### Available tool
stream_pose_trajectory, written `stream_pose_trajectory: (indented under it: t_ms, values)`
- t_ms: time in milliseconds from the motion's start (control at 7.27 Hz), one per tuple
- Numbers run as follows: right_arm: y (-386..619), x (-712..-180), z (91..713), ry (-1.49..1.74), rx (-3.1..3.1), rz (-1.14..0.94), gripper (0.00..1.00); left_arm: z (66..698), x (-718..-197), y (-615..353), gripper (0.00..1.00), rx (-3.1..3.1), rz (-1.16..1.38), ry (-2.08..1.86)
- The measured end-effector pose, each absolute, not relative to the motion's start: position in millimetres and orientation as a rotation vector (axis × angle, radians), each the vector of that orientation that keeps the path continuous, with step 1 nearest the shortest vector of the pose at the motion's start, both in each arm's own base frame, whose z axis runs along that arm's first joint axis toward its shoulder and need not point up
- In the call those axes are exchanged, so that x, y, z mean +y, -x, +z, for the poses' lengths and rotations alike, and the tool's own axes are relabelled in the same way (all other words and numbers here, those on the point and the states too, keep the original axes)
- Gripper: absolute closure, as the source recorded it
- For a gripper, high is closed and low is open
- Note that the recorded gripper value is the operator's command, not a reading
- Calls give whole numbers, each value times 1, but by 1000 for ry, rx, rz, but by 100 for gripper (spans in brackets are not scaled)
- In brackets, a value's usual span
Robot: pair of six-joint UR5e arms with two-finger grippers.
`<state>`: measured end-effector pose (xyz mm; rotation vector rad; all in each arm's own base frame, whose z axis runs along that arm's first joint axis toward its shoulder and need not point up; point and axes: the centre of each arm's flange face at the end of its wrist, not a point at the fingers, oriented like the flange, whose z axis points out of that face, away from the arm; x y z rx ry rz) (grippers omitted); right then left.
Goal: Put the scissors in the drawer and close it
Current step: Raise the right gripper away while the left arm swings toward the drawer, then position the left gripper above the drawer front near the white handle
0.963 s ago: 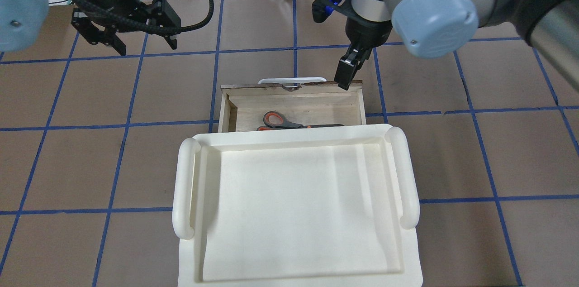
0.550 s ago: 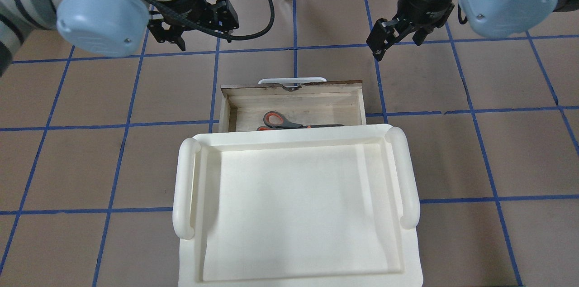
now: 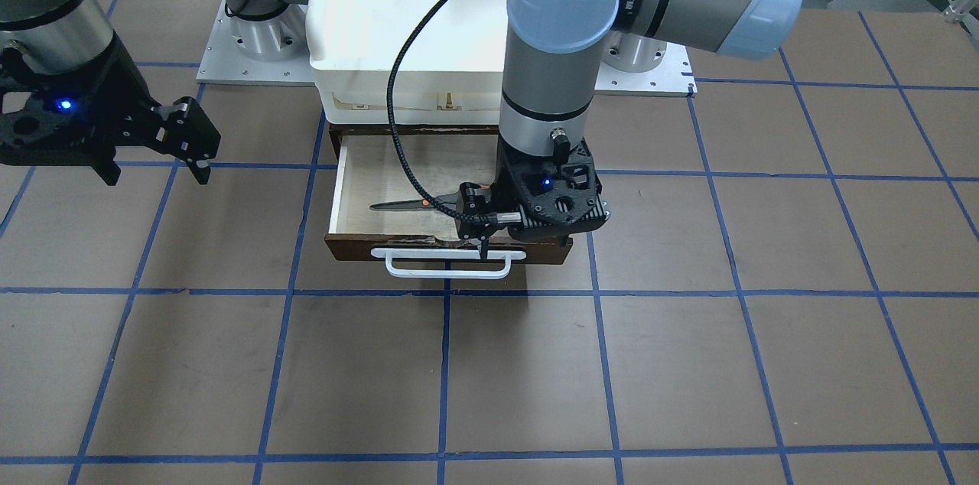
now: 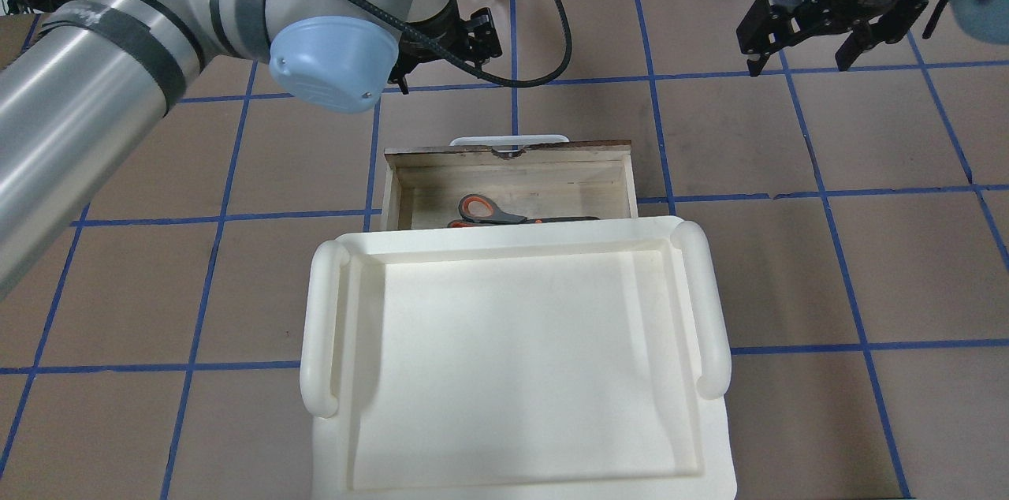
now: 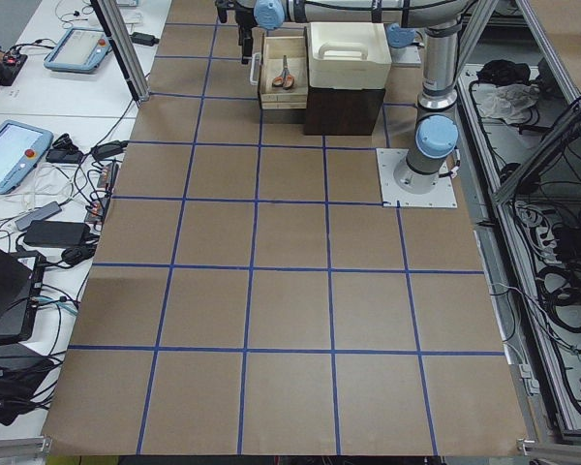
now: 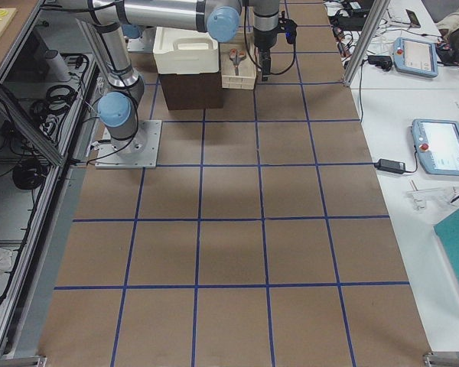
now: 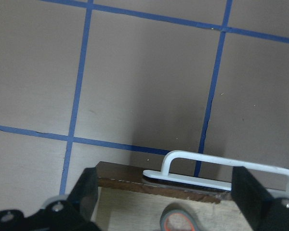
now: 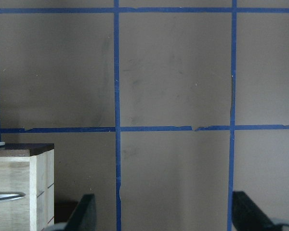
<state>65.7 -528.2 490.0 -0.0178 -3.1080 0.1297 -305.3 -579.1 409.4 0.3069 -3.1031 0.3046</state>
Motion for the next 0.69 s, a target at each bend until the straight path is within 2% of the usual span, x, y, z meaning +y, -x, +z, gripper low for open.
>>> stream_pose_trajectory:
  t_ms: [688]
  values:
    - [-100,-501,513,61,-3086,180,0,350,-619,329,0,-3119,226,-310]
